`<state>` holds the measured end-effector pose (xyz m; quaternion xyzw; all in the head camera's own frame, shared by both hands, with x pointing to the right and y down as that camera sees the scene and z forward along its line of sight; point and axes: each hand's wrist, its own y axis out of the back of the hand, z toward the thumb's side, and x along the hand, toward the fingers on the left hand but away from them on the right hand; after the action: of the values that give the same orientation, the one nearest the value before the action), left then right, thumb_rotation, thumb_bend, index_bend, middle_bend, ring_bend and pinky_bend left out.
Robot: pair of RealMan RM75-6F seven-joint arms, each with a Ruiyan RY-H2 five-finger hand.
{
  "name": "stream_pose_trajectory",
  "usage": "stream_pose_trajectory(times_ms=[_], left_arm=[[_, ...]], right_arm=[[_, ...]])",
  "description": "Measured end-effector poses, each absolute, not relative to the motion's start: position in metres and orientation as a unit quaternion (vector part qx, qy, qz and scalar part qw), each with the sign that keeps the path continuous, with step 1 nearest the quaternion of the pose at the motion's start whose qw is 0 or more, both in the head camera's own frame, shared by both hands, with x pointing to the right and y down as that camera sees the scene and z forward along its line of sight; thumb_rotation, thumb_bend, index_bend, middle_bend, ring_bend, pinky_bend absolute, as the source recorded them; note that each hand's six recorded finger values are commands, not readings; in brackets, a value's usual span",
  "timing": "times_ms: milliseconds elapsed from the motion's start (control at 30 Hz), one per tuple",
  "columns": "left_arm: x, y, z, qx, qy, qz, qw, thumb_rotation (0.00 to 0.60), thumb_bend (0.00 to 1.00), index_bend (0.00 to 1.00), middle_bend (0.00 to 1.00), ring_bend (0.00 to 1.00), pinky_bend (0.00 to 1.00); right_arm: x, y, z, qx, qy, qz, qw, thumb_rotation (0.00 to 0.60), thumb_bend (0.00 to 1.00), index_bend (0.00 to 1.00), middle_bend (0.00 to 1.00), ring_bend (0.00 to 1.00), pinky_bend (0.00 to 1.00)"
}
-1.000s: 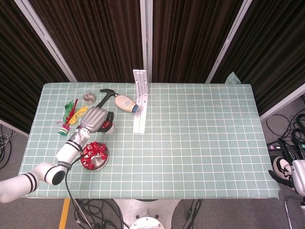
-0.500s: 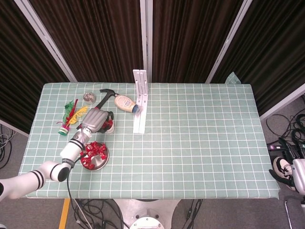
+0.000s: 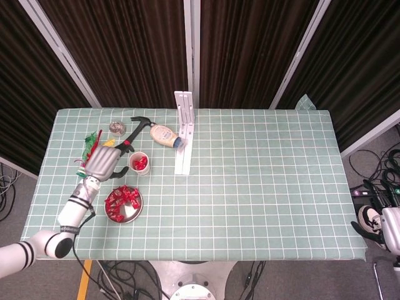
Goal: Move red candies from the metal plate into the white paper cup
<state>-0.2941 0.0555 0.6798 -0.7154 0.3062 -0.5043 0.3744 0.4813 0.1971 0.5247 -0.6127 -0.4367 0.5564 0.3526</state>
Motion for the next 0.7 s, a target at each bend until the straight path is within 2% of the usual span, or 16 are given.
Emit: stream_pose_trajectory(times_ms=[133, 233, 333, 400, 533, 700], left_arm=[[-0.319, 0.087, 0.673, -0.708, 0.303, -0.513, 0.378, 0.600, 0.28, 0.53, 0.61, 0.92, 1.00], [-0.330, 0.109, 0.677, -0.705, 0.284, -0.529, 0.376, 0.600, 0.23, 0.55, 0.71, 0.92, 1.00], [-0.333, 0.124, 0.683, -0.704, 0.268, -0.543, 0.370, 0.600, 0.20, 0.55, 0.88, 0.94, 1.00], [-0.333, 0.130, 0.687, -0.707, 0.262, -0.549, 0.360, 0.600, 0.19, 0.55, 0.94, 0.96, 1.00], [-0.331, 0.143, 0.700, -0.710, 0.240, -0.564, 0.347, 0.600, 0.19, 0.55, 0.99, 0.99, 1.00], [-0.332, 0.157, 0.719, -0.709, 0.221, -0.588, 0.320, 0.600, 0.19, 0.55, 1.00, 1.00, 1.00]], right_arm=[[0.477, 0.197, 0.527, -0.619, -0.433, 0.552, 0.353, 0.600, 0.09, 0.08, 0.19, 0.04, 0.32], [0.474, 0.196, 0.529, -0.623, -0.430, 0.549, 0.354, 0.600, 0.09, 0.08, 0.19, 0.04, 0.32], [0.472, 0.195, 0.529, -0.624, -0.429, 0.548, 0.355, 0.600, 0.09, 0.08, 0.19, 0.05, 0.33], [0.472, 0.195, 0.529, -0.624, -0.429, 0.547, 0.356, 0.600, 0.09, 0.08, 0.20, 0.06, 0.33], [0.473, 0.196, 0.527, -0.623, -0.429, 0.548, 0.357, 0.600, 0.09, 0.08, 0.20, 0.06, 0.33], [0.474, 0.196, 0.527, -0.622, -0.430, 0.550, 0.356, 0.600, 0.09, 0.08, 0.20, 0.06, 0.33]])
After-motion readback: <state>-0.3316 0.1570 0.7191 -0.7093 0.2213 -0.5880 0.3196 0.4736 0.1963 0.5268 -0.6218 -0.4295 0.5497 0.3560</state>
